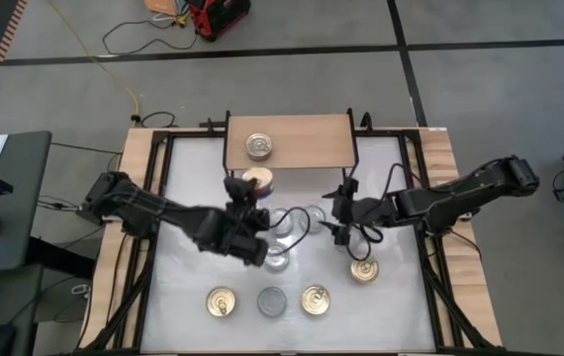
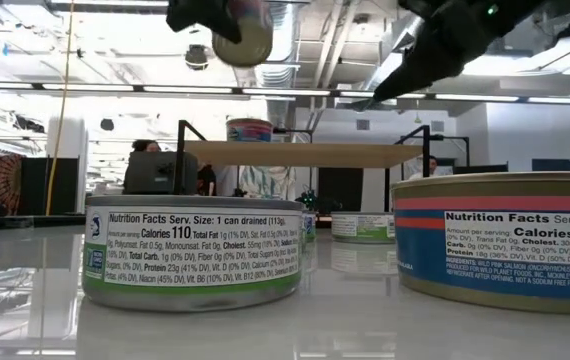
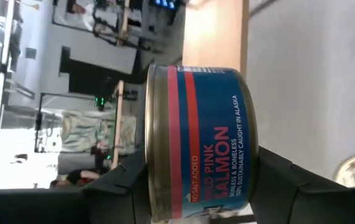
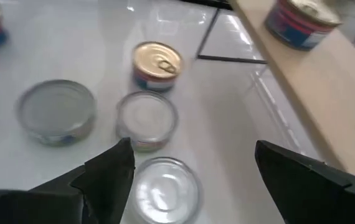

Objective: Stack canned seafood by type on shelf
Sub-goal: Stack the blue tuna can on top of the other blue tuna can on the shelf

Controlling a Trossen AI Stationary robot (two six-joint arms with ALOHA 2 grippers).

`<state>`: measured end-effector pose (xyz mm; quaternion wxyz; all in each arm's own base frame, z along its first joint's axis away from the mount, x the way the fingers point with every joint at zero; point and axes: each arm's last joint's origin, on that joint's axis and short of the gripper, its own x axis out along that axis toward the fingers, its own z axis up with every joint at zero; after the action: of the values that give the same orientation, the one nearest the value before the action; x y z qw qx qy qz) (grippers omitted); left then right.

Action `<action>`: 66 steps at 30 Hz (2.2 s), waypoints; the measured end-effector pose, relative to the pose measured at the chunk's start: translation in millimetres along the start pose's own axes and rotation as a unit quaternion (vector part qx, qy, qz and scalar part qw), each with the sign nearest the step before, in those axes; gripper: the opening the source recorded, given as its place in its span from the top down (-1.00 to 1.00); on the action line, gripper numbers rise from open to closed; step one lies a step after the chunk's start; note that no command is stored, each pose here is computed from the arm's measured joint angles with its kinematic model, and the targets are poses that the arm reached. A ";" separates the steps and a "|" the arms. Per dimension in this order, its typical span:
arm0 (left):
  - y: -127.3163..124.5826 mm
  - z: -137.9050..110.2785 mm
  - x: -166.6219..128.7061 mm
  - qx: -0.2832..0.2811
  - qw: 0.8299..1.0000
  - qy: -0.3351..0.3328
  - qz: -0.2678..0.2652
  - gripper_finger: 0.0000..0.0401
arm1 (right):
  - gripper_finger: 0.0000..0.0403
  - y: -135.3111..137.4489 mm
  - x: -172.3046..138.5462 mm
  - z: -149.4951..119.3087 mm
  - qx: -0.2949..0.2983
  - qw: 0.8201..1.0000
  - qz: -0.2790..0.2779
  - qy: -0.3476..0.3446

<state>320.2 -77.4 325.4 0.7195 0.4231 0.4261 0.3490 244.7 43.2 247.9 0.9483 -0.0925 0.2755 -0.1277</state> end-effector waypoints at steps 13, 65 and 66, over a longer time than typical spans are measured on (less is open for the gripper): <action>50.9 3.8 72.7 0.068 0.995 -0.013 -0.070 0.06 | -0.79 42.7 -16.4 -6.7 0.002 0.997 -0.072 -0.026; 56.8 -90.4 146.7 0.085 0.994 -0.050 -0.041 0.01 | -0.79 26.2 -15.3 -10.4 0.051 0.986 -0.159 -0.016; 56.3 -90.0 145.9 0.085 0.994 -0.048 -0.040 -0.01 | -0.79 26.3 -15.3 -10.3 0.051 0.986 -0.159 -0.016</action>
<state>287.9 98.9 304.9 0.7141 0.4815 0.4358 0.2614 231.6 71.6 240.6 0.9237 -0.0885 0.2349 -0.2896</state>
